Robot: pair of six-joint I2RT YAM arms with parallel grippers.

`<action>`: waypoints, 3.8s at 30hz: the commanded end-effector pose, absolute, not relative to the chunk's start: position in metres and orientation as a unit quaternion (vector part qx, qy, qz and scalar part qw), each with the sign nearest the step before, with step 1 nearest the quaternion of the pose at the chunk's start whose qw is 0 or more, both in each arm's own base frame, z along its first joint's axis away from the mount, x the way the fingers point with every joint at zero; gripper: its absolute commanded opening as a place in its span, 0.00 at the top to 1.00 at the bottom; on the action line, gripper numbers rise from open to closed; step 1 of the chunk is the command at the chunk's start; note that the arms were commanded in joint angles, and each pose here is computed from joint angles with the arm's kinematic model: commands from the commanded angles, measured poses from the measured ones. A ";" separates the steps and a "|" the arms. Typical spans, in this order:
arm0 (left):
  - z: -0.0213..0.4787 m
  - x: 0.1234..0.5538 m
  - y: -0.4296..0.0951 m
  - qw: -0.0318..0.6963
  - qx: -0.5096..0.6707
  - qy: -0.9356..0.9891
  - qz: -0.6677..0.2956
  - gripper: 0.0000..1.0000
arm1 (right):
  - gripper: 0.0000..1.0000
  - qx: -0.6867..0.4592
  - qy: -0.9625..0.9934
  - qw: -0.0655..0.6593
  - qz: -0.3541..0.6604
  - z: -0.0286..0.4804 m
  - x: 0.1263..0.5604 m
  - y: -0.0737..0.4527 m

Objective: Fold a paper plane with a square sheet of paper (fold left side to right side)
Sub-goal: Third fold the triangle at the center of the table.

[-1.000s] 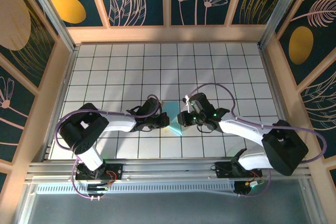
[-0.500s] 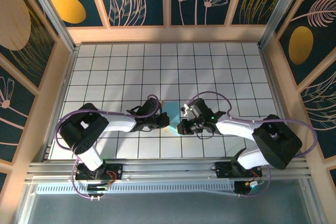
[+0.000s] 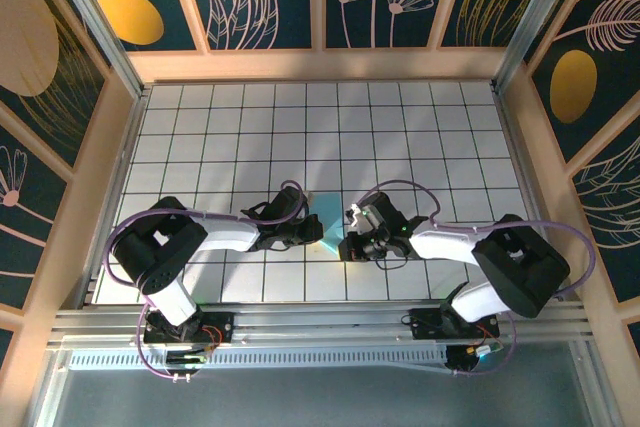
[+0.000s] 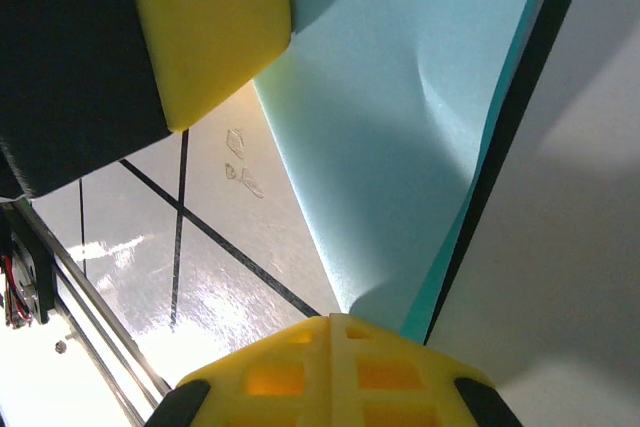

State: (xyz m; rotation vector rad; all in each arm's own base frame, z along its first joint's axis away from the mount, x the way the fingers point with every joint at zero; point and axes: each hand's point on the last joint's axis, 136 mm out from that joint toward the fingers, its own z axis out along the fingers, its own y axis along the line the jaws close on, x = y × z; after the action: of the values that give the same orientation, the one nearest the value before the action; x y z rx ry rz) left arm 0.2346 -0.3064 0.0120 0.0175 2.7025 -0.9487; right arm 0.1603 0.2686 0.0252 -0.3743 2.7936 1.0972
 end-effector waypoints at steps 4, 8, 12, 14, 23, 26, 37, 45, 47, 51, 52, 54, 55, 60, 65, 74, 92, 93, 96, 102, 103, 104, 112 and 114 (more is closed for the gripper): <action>-0.026 0.219 -0.277 0.102 -0.013 0.962 -0.252 0.99 | 1.00 -0.118 0.921 0.048 0.369 0.020 0.157 0.270; -0.026 0.218 -0.277 0.103 -0.013 0.962 -0.252 0.99 | 1.00 -0.117 0.922 0.044 0.367 0.018 0.155 0.269; -0.026 0.218 -0.276 0.102 -0.013 0.962 -0.251 0.99 | 1.00 -0.115 0.924 0.040 0.363 0.014 0.154 0.268; -0.026 0.218 -0.276 0.103 -0.013 0.962 -0.251 0.99 | 1.00 -0.114 0.925 0.039 0.361 0.012 0.153 0.267; -0.028 0.219 -0.273 0.104 -0.014 0.965 -0.242 0.99 | 1.00 -0.106 0.934 0.017 0.340 0.000 0.142 0.257; -0.028 0.219 -0.273 0.104 -0.013 0.965 -0.240 0.99 | 1.00 -0.100 0.936 0.004 0.338 -0.003 0.134 0.252; -0.025 0.221 -0.275 0.107 -0.010 0.964 -0.243 0.99 | 1.00 -0.106 0.929 0.018 0.355 0.026 0.129 0.248; -0.024 0.223 -0.280 0.107 -0.007 0.963 -0.248 0.99 | 1.00 -0.119 0.912 0.074 0.386 0.062 0.158 0.272; -0.023 0.224 -0.281 0.107 -0.007 0.962 -0.250 0.99 | 1.00 -0.113 0.914 0.081 0.381 0.058 0.166 0.275; -0.021 0.224 -0.281 0.109 -0.007 0.962 -0.251 0.99 | 1.00 -0.103 0.918 0.081 0.375 0.045 0.173 0.279; -0.022 0.224 -0.281 0.109 -0.006 0.962 -0.251 0.99 | 1.00 -0.101 0.919 0.081 0.372 0.043 0.174 0.279; -0.021 0.224 -0.281 0.109 -0.005 0.962 -0.251 0.99 | 1.00 -0.098 0.923 0.077 0.364 0.036 0.175 0.278; -0.022 0.224 -0.281 0.108 -0.005 0.962 -0.251 0.99 | 1.00 -0.096 0.925 0.075 0.361 0.033 0.174 0.277; -0.021 0.224 -0.281 0.110 -0.005 0.961 -0.253 0.99 | 1.00 -0.083 0.934 0.061 0.342 0.017 0.171 0.270; -0.015 0.227 -0.283 0.119 0.000 0.958 -0.261 0.98 | 1.00 -0.063 0.942 0.040 0.329 0.003 0.164 0.261; 0.030 0.234 -0.292 0.176 0.012 0.932 -0.317 0.92 | 1.00 -0.037 0.957 0.000 0.289 -0.022 0.149 0.239; 0.041 0.199 -0.337 0.150 0.017 0.889 -0.433 0.97 | 1.00 -0.037 0.964 -0.012 0.264 -0.036 0.139 0.226; 0.039 0.200 -0.338 0.149 0.015 0.889 -0.433 0.97 | 1.00 -0.037 0.964 -0.012 0.263 -0.036 0.139 0.226; 0.034 0.201 -0.339 0.146 0.011 0.890 -0.431 0.97 | 1.00 -0.038 0.965 -0.012 0.260 -0.037 0.139 0.224; 0.032 0.203 -0.338 0.149 0.007 0.892 -0.427 0.98 | 1.00 -0.039 0.967 -0.013 0.251 -0.039 0.138 0.221; 0.030 0.202 -0.338 0.147 0.007 0.893 -0.426 0.98 | 1.00 -0.039 0.967 -0.013 0.250 -0.039 0.138 0.221; 0.028 0.202 -0.338 0.146 0.006 0.894 -0.424 0.98 | 1.00 -0.040 0.968 -0.014 0.248 -0.040 0.138 0.221; 0.016 0.205 -0.333 0.142 -0.009 0.905 -0.401 0.98 | 1.00 -0.041 0.970 -0.018 0.240 -0.042 0.137 0.218; 0.011 0.205 -0.329 0.140 -0.017 0.910 -0.390 0.98 | 1.00 -0.042 0.970 -0.018 0.238 -0.042 0.137 0.218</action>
State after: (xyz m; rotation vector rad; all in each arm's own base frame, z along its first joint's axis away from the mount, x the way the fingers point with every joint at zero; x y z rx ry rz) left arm 0.2024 -0.3312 0.0167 -0.0064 2.6148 -1.1669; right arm 0.1674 0.2709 0.0118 -0.2207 2.8358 1.1094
